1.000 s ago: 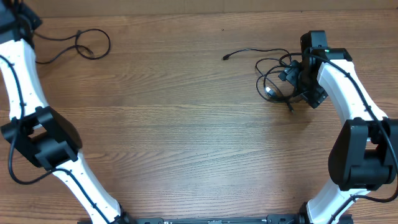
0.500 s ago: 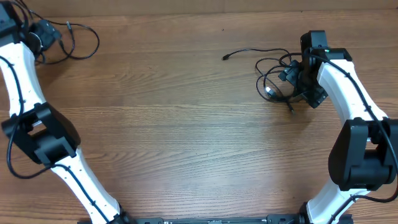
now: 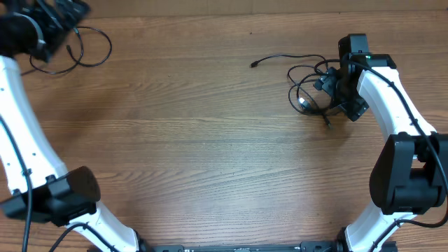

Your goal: Untangle cables

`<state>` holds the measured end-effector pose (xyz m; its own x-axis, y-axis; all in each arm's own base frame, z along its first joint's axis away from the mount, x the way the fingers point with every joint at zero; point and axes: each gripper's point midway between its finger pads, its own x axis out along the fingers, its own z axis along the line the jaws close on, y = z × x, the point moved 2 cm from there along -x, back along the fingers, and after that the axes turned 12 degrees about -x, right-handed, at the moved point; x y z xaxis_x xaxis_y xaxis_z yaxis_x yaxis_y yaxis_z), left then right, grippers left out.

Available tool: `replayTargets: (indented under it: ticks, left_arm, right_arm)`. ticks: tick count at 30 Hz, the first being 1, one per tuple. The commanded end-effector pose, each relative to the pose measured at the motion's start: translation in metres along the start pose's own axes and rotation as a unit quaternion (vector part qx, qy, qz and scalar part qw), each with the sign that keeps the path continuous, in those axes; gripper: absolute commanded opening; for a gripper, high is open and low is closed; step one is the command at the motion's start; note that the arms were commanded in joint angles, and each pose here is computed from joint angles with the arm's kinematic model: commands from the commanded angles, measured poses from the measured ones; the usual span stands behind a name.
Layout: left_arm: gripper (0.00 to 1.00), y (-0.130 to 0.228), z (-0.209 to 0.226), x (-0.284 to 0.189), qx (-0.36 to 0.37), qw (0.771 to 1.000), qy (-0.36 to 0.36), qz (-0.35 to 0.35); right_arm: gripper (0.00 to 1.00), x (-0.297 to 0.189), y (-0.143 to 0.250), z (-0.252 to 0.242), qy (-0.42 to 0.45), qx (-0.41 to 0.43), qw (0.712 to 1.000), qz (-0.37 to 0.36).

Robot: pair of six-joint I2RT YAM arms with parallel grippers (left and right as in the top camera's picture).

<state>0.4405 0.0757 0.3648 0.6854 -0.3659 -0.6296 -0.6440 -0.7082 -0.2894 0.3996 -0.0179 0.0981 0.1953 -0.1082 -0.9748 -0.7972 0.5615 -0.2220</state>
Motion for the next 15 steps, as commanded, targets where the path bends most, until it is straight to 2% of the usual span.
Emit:
replayTargets:
  ticks: [1,3,7,15]
  left_arm:
    - [1.00,0.039,-0.017,0.028,0.056,0.994,0.031,0.088]
    - [1.00,0.063,-0.031,0.039,0.090,0.988,0.031,0.119]
    - [1.00,0.102,-0.048,0.068,0.152,0.979,-0.030,0.133]
    - [1.00,0.179,-0.093,0.100,0.277,0.948,-0.076,0.138]
  right_arm:
    - [1.00,0.000,-0.007,0.007,-0.013,-0.002,1.000,-0.016]
    - [1.00,0.000,-0.010,0.009,-0.017,-0.001,1.000,-0.023]
    - [1.00,0.000,-0.011,0.009,-0.016,-0.028,0.999,-0.025]
    - [1.00,0.005,-0.032,-0.045,0.012,0.038,0.999,-0.016]
